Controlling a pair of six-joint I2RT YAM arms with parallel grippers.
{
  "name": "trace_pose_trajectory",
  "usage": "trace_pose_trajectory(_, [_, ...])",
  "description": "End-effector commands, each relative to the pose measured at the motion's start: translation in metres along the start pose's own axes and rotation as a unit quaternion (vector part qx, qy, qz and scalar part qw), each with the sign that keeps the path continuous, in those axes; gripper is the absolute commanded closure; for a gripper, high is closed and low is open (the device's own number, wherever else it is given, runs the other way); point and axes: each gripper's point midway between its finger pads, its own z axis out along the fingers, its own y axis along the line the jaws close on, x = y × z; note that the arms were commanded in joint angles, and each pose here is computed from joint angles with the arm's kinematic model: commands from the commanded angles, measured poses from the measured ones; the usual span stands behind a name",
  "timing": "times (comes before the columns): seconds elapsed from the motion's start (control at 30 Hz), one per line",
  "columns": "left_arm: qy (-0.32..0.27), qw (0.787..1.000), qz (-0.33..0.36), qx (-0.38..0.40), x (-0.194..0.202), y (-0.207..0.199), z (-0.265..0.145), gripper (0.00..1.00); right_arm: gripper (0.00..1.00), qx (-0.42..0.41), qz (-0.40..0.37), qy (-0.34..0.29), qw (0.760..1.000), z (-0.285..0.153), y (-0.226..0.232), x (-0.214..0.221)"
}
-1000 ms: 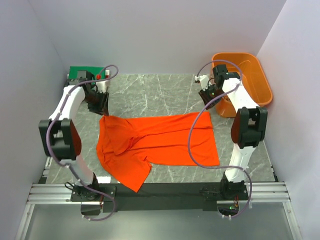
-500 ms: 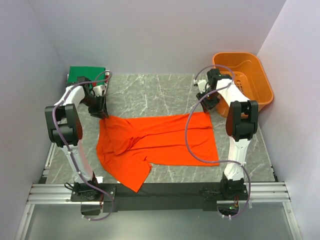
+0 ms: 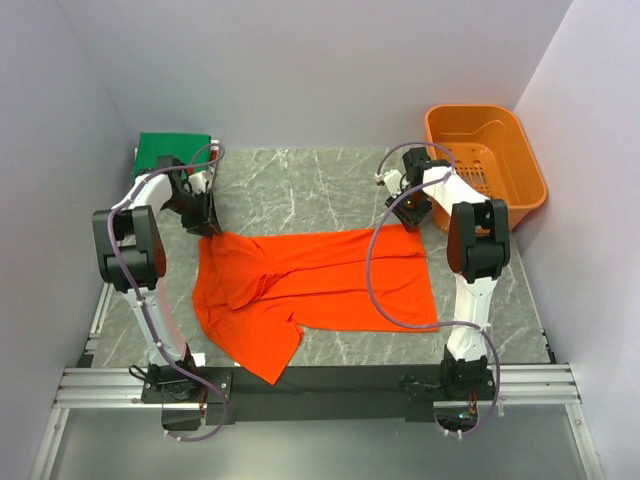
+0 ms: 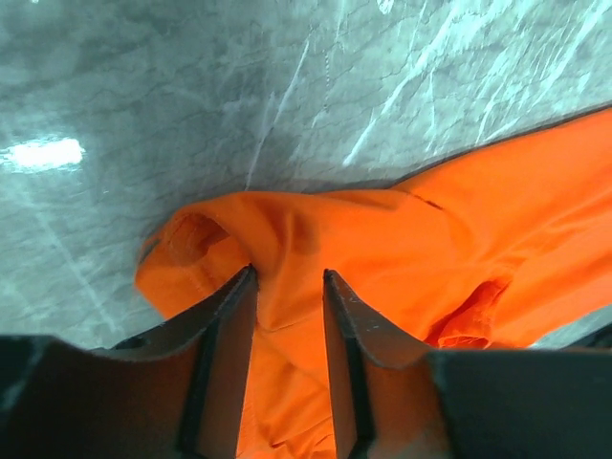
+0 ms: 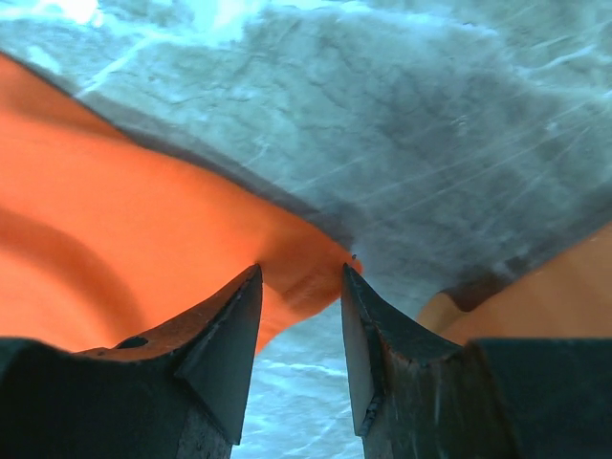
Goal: Fold and stack the t-shirts
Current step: Fold the tshirt
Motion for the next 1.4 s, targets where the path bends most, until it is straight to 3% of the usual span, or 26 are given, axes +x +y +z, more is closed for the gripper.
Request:
trace_pose_trajectory(0.0, [-0.013,0.999,-0.019,0.027,-0.010,-0.011,0.004,0.62,0.54,0.024,-0.025,-0.006,0.999,0.003,-0.014,-0.007])
trace_pose_trajectory(0.17, [-0.001,0.999,-0.037,0.017,-0.006,-0.004,0.014,0.64,0.56,0.018,-0.046,0.004,0.999,0.007,-0.008,-0.003])
trace_pose_trajectory(0.4, [-0.008,0.999,-0.041,-0.013,-0.009,0.006,0.012,0.67,0.73,0.002,-0.061,0.013,0.998,0.011,0.000,0.003])
trace_pose_trajectory(0.53, [-0.009,0.999,-0.046,-0.020,-0.010,0.012,0.010,0.65,0.76,0.000,-0.063,0.015,0.998,0.012,0.000,0.004])
trace_pose_trajectory(0.67, [-0.015,0.999,-0.045,-0.016,-0.012,0.011,0.010,0.69,1.00,-0.001,-0.064,0.017,0.998,0.012,0.001,0.003])
trace_pose_trajectory(0.73, [-0.017,0.999,-0.047,-0.013,-0.014,0.010,0.011,0.73,1.00,0.002,-0.062,0.020,0.998,0.012,0.000,0.004])
trace_pose_trajectory(0.93, [-0.050,0.998,-0.042,-0.012,-0.029,0.012,-0.002,0.99,1.00,0.045,-0.053,0.005,0.998,0.006,-0.015,-0.004])
trace_pose_trajectory(1.1, [-0.138,0.988,-0.048,-0.043,-0.064,0.036,-0.031,0.99,1.00,0.115,-0.033,-0.021,0.993,-0.002,-0.043,-0.021])
trace_pose_trajectory(1.37, [-0.159,0.985,-0.053,-0.025,-0.098,0.051,-0.020,0.99,1.00,0.152,-0.010,-0.044,0.987,-0.005,-0.063,-0.047])
